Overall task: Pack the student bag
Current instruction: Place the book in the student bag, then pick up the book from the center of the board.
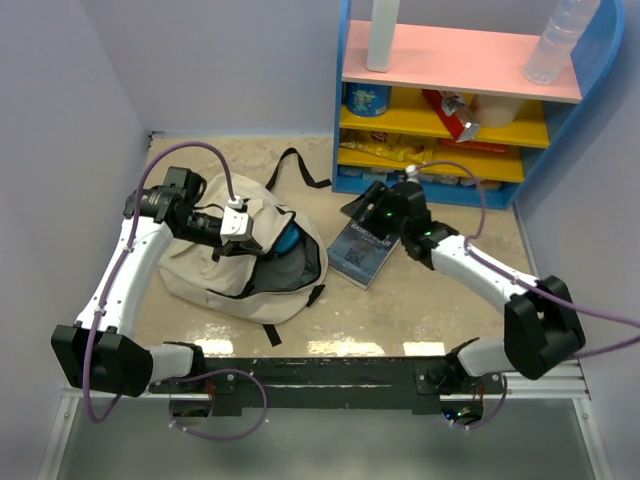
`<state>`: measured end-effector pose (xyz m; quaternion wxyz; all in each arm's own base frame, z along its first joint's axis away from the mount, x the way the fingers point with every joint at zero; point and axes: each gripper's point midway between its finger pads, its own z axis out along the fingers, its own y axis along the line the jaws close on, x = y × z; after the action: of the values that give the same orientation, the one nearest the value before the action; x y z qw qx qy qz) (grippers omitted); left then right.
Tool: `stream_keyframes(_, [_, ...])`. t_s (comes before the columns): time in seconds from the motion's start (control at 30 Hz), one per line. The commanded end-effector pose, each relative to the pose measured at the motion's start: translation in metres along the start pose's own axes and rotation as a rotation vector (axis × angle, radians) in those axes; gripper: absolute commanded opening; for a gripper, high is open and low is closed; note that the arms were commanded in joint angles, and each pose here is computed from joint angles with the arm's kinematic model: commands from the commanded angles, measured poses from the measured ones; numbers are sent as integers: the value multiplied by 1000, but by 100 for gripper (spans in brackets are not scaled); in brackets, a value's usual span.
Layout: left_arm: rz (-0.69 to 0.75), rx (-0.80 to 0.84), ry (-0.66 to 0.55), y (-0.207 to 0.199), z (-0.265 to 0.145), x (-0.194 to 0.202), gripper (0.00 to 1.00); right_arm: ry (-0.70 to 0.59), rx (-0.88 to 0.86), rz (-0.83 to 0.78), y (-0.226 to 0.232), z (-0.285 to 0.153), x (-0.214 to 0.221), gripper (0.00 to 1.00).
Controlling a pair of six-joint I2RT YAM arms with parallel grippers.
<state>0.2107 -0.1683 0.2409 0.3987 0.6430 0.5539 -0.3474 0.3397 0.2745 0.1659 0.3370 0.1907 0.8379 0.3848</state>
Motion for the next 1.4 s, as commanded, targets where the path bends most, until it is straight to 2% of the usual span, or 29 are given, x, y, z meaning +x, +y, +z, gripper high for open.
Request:
stream_keyframes(0.0, [55, 10, -115, -5, 3, -27, 0, -44, 273, -51, -88, -26, -35, 69])
stream_keyframes(0.1, [60, 8, -114, -4, 3, -27, 0, -67, 429, -7, -144, -40, -61, 70])
stream_keyframes(0.17, [60, 10, -123, -4, 3, -28, 0, -42, 470, 2, -160, -40, -60, 70])
stream_keyframes(0.47, [65, 12, -119, -4, 4, -26, 0, 6, 530, 56, -187, -34, -43, 68])
stream_keyframes(0.6, [65, 16, -120, -4, 5, -24, 0, 32, 521, 103, -197, -23, -28, 63])
stream_keyframes(0.93, [65, 18, -111, -6, 6, -20, 0, 56, 437, 154, -194, 7, -8, 58])
stream_keyframes(1.03, [62, 18, -108, -6, 5, -20, 0, 72, 432, 143, -190, 15, -4, 52])
stream_keyframes(1.17, [62, 18, -100, -6, 5, -18, 0, 60, 414, 125, -180, 18, -7, 38])
stream_keyframes(1.37, [64, 19, -102, -6, 6, -17, 0, 32, 367, 79, -154, 19, -17, 37])
